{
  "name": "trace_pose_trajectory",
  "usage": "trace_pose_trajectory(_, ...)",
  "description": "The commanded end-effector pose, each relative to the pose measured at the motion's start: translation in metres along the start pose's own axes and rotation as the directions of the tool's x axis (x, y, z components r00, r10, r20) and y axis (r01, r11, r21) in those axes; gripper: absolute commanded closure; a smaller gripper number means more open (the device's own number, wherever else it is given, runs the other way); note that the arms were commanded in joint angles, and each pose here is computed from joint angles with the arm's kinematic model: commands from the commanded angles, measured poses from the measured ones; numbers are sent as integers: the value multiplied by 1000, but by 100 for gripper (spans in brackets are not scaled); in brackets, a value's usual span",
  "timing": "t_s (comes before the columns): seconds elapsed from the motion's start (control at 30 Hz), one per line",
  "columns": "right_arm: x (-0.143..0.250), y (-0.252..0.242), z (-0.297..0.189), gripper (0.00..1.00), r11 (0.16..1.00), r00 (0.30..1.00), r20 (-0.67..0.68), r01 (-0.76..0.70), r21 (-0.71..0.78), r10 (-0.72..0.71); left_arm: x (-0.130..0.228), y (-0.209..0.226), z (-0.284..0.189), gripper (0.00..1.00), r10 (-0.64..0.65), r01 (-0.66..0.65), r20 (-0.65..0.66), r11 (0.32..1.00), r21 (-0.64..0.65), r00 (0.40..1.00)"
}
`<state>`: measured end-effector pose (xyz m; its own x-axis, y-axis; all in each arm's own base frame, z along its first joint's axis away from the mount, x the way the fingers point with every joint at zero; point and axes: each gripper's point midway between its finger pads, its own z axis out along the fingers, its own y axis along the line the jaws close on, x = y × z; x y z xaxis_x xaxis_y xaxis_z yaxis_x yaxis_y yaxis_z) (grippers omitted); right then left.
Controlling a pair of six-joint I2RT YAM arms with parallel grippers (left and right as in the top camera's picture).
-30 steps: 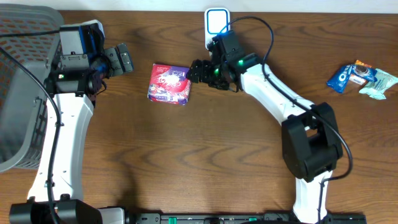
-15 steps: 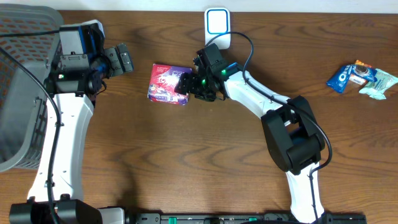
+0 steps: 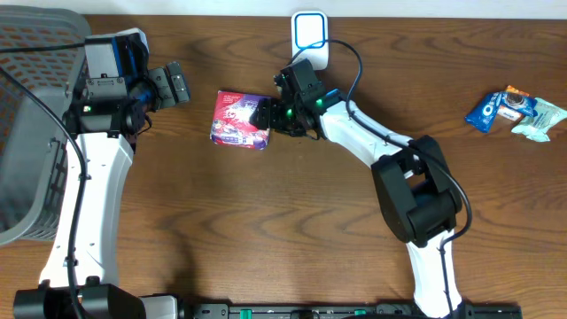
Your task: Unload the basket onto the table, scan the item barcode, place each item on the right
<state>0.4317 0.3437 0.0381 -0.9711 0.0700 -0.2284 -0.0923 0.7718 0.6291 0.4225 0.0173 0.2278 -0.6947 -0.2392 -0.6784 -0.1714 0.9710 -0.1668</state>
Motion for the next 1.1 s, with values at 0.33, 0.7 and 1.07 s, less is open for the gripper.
trace_pose_trajectory(0.33,15,-16,16,99,990,987,-75,138,-30,-140,3,3,3,2,1,-1,-10,1000,-13,1000)
trace_pose_trajectory(0.7,-36,-38,-73,99,867,930,88,296,400,-357,3,3,3,2,1,-1,-11,1000,-13,1000)
trace_pose_trajectory(1.07,-64,-109,-222,99,335,879,181,-25,942,-442,3,3,3,2,1,-1,-10,1000,-13,1000)
